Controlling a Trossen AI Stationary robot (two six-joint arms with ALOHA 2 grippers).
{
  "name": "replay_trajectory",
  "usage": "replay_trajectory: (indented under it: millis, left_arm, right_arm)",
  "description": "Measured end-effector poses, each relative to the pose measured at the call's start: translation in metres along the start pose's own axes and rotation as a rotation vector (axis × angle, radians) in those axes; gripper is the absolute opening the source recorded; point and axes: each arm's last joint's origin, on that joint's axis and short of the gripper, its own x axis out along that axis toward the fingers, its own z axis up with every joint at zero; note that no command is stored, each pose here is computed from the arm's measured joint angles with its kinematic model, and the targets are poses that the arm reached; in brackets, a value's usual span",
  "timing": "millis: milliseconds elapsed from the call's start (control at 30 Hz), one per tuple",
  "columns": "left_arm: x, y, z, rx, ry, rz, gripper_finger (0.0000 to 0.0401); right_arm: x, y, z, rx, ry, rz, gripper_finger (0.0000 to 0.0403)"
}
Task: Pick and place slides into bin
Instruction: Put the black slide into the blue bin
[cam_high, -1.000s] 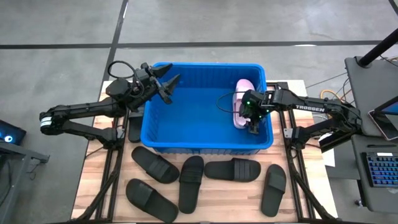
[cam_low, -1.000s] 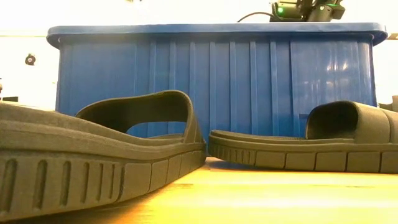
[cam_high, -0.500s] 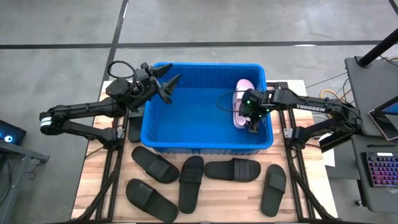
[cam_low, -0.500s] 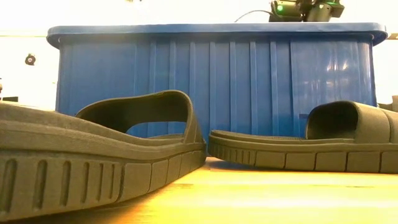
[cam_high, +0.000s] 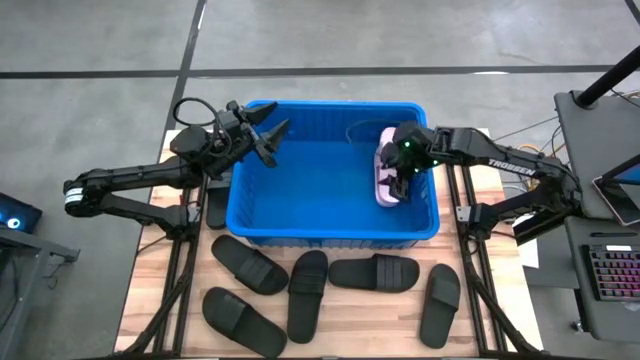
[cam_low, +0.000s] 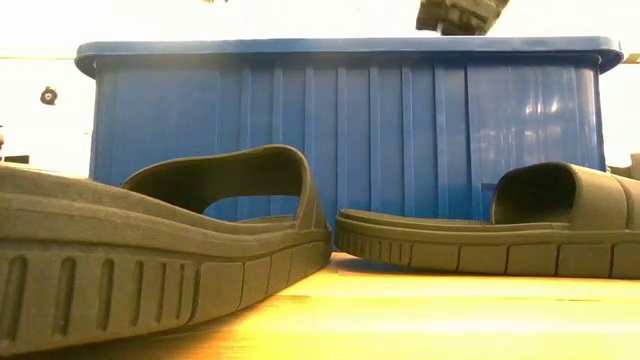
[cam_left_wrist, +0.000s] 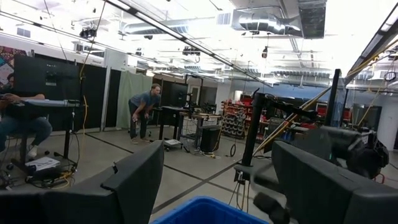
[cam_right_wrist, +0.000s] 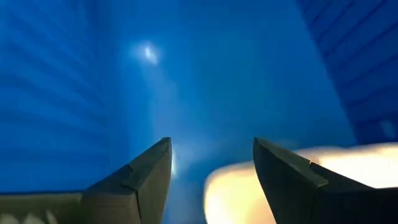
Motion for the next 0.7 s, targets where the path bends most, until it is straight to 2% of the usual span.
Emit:
replay_trajectory:
  millis: [100, 267, 433, 567, 700]
  left_arm:
    - [0.000, 0.000, 0.000, 0.000, 0.001, 0.000, 0.0283]
    - [0.001, 0.000, -0.001, -0.001, 0.001, 0.000, 0.0283]
    - [0.001, 0.000, 0.000, -0.012, -0.006, 0.000, 0.0283]
    - [0.001, -0.001, 0.004, -0.133, -0.017, -0.013, 0.0283]
    - [0.000, -0.001, 0.008, -0.145, -0.029, -0.028, 0.0283]
  right_arm:
    - [-0.012, 0.005, 0.018, 0.080, -0.131, 0.055, 0.0214]
    - [-0.034, 0.015, 0.040, 0.111, -0.283, 0.117, 0.0210]
    - [-0.050, 0.028, 0.054, 0.076, -0.386, 0.157, 0.0209]
    - [-0.058, 0.040, 0.062, 0.037, -0.460, 0.196, 0.0210]
    - [-0.074, 0.053, 0.070, -0.054, -0.546, 0.222, 0.0210]
